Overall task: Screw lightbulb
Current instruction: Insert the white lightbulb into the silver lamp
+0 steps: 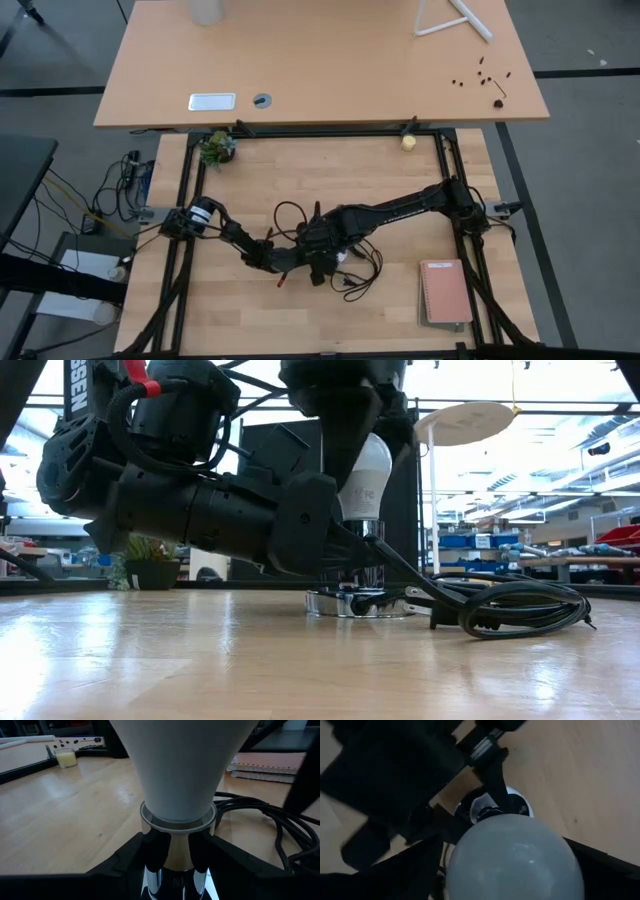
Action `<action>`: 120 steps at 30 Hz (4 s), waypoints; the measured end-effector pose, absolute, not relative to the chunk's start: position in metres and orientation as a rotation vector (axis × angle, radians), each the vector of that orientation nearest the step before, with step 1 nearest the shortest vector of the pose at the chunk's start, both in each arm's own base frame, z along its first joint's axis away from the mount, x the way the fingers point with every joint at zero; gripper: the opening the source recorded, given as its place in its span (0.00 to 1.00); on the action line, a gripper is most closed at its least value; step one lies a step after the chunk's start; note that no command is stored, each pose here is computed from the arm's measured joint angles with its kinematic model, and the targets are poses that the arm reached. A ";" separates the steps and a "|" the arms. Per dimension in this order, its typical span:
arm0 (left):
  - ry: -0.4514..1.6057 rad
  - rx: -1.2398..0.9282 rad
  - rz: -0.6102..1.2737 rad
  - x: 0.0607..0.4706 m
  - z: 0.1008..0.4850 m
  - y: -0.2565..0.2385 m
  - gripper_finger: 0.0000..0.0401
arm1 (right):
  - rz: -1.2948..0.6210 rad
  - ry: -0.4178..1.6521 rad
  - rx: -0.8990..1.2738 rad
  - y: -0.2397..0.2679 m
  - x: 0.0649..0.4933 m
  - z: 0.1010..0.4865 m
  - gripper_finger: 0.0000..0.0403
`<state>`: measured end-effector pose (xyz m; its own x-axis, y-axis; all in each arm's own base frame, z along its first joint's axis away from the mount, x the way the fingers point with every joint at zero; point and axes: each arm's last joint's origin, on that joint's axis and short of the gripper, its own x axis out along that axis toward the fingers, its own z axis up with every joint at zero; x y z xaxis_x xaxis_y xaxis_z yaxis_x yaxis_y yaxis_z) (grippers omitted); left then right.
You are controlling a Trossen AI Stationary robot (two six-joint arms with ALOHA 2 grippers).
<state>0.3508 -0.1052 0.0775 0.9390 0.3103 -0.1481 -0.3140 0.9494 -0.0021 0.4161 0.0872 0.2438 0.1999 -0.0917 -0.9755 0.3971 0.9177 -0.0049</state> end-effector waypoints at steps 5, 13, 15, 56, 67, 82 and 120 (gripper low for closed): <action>0.148 -0.026 0.318 0.351 0.077 -0.105 0.46 | -0.173 1.363 0.052 0.087 0.416 0.244 0.93; 0.149 -0.025 0.313 0.351 0.077 -0.106 0.46 | 0.119 1.371 -0.301 0.090 0.415 0.245 0.93; 0.150 -0.025 0.313 0.351 0.077 -0.106 0.46 | 0.195 1.366 -0.391 0.092 0.414 0.245 0.93; 0.160 -0.015 0.304 0.351 0.077 -0.106 0.46 | 0.732 1.241 -1.036 0.094 0.414 0.246 0.92; 0.161 -0.015 0.304 0.351 0.077 -0.106 0.46 | 0.748 1.235 -0.986 0.095 0.414 0.246 0.78; 0.162 -0.019 0.304 0.351 0.077 -0.106 0.46 | 0.709 1.250 -0.927 0.094 0.414 0.246 0.68; 0.156 -0.027 0.298 0.351 0.077 -0.107 0.46 | -0.165 1.303 0.110 0.094 0.420 0.247 0.68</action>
